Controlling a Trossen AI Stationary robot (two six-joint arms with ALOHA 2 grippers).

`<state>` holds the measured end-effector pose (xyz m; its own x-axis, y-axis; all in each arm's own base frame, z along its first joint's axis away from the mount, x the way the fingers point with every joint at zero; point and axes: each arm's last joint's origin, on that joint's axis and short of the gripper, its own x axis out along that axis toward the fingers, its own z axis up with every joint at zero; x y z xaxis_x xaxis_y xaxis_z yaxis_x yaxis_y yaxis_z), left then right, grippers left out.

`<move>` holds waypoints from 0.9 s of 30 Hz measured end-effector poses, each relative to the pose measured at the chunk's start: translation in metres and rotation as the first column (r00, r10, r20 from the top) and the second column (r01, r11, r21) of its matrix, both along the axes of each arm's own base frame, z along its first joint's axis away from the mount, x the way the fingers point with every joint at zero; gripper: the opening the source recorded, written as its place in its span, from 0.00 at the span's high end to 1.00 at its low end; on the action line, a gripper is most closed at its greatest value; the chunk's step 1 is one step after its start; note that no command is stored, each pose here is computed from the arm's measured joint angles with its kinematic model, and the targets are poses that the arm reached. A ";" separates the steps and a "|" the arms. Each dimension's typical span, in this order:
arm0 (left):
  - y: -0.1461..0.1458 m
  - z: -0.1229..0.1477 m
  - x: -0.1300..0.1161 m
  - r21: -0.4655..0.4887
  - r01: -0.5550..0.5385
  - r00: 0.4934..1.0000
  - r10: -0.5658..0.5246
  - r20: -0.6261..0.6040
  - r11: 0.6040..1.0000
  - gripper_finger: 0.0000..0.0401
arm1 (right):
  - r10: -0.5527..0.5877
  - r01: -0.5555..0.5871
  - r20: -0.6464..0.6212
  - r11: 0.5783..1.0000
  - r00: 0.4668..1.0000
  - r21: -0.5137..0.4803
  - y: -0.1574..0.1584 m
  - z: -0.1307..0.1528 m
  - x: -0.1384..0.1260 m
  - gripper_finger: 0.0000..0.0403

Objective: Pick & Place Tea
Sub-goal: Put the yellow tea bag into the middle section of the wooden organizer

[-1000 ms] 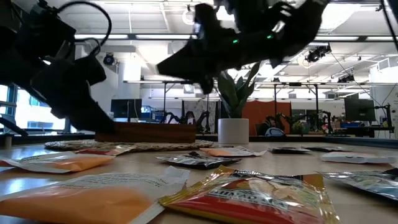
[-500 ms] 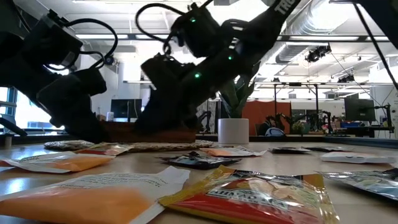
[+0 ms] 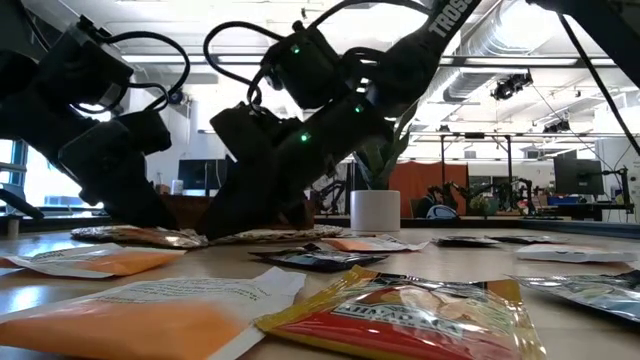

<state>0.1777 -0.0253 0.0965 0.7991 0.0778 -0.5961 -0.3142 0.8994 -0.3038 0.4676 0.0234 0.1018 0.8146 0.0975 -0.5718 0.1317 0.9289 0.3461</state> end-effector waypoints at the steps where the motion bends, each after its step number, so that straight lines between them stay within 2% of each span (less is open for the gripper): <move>1: 0.000 0.000 0.000 -0.001 0.001 1.000 -0.001 0.000 1.000 0.48 | 0.001 -0.001 0.003 1.000 1.000 -0.002 0.000 0.000 0.000 0.79; 9: -0.002 0.000 0.000 -0.064 0.022 1.000 -0.022 -0.001 0.998 0.48 | 0.013 -0.012 0.043 1.000 0.999 -0.028 0.000 0.005 0.003 0.79; 14: -0.003 0.000 0.000 -0.120 0.031 1.000 -0.031 -0.003 0.992 0.48 | 0.016 -0.015 0.014 0.998 1.000 -0.062 -0.001 0.003 0.001 0.79; 27: -0.002 0.000 0.000 -0.108 0.022 1.000 -0.022 -0.002 0.994 0.48 | 0.065 -0.058 0.062 0.994 0.996 -0.097 -0.005 0.007 0.004 0.79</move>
<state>0.1776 -0.0277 0.0962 0.7979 -0.0045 -0.6028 -0.2961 0.8681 -0.3985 0.4713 0.0184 0.1087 0.8445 0.0963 -0.5269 0.0535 0.9636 0.2618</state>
